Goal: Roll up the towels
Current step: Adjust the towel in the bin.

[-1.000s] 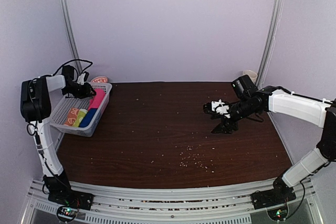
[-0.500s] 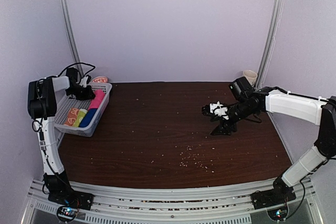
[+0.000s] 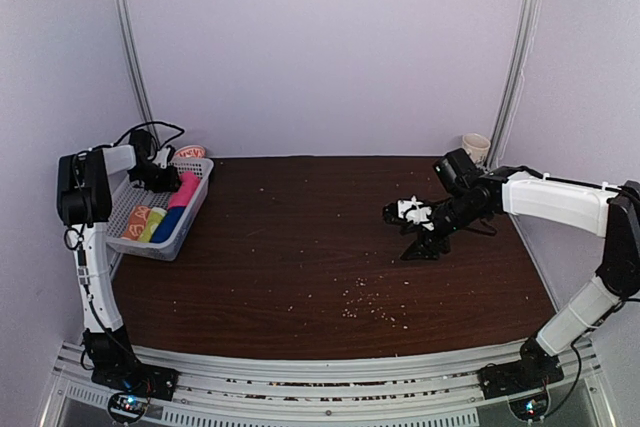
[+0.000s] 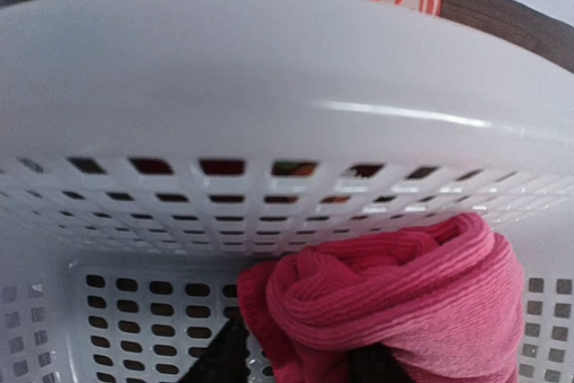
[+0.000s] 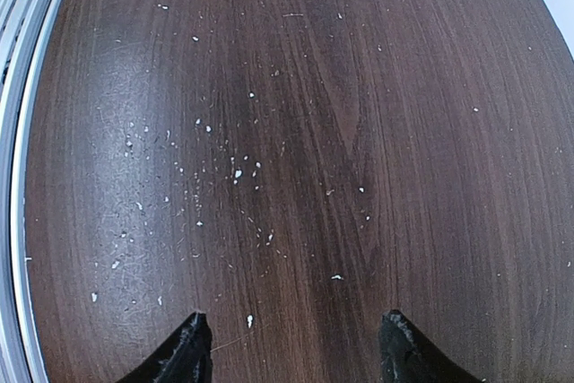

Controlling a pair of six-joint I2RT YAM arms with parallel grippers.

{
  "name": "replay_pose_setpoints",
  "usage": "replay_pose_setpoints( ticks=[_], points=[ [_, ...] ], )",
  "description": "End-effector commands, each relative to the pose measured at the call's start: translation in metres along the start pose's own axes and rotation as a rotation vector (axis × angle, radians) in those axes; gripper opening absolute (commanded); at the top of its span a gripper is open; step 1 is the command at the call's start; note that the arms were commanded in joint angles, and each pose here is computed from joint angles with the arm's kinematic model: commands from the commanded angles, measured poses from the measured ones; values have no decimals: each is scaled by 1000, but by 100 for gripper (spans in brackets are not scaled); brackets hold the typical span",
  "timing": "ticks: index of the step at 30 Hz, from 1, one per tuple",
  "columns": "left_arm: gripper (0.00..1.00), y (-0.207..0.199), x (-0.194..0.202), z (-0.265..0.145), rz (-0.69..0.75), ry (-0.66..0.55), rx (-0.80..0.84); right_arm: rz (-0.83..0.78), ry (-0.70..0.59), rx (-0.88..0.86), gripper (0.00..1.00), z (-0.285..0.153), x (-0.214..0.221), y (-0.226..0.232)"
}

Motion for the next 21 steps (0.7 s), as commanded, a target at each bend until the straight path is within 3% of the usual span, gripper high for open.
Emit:
replay_pose_setpoints(
  ticks=[1,8,9,10,11,17,21],
  points=[
    [51,-17,-14,-20,23,-74,-17,-26,10,10,64,-2,-6,-4],
    [96,-30,-33,-66,18,-192,-63,-23,15,43,73,-6,-7,-5],
    [98,-32,-35,-72,16,-206,-67,-21,17,54,80,-6,-7,-5],
    [98,-36,-38,-81,11,-227,-71,-19,19,68,98,-8,-7,-6],
    [98,-39,-39,-89,11,-244,-78,-16,25,82,100,-9,-7,-7],
    [98,-69,-37,-134,3,-322,-110,59,41,197,100,-31,-3,-22],
    [98,-112,-19,-161,52,-362,-130,255,59,385,100,-61,8,-44]
  ],
)
Point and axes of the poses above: each gripper's point midway between its finger pads, its own z axis out along the fingers, its own y axis along the line the jaws close on, x = y × z, the point moved 10 cm from there along -z, back along the fingers, and after that the axes turned 14 degrees about -z, right-handed, at the moved point
